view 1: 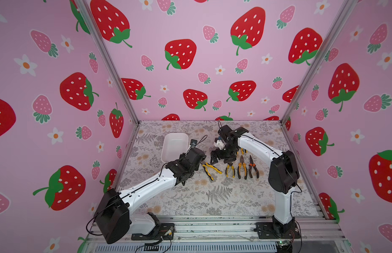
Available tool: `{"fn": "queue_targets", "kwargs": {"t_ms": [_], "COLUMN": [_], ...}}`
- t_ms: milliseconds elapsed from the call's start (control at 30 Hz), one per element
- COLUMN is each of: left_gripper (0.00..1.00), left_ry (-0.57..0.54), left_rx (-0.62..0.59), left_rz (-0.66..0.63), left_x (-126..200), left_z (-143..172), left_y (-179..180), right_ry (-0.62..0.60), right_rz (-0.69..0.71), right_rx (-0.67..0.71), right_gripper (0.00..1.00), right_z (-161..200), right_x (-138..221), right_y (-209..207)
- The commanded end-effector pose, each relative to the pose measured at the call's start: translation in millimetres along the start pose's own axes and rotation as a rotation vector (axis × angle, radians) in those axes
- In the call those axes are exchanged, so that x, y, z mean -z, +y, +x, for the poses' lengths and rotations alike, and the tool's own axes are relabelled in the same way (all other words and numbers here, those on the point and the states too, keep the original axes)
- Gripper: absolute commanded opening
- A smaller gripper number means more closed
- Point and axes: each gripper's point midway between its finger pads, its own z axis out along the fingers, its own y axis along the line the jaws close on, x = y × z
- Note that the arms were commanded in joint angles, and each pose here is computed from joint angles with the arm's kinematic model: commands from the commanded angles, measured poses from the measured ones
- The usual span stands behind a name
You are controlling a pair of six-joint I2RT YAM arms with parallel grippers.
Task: Take the pliers out of the storage box
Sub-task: Place the pliers at the center of the board.
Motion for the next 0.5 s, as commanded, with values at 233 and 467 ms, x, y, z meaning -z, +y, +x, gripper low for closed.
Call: {"fn": "queue_targets", "kwargs": {"t_ms": [233, 467], "left_gripper": [0.44, 0.44], "left_ry": [0.126, 0.131], "left_rx": [0.353, 0.360], "left_rz": [0.087, 0.097], "left_x": [-18, -20], "left_z": [50, 55], "left_y": [27, 27], "right_ry": [-0.109, -0.134], "right_rz": [0.245, 0.317], "right_rx": [0.336, 0.381], "right_gripper": [0.99, 1.00], "right_z": [-37, -72], "right_x": [-33, -62], "right_y": [17, 11]}}
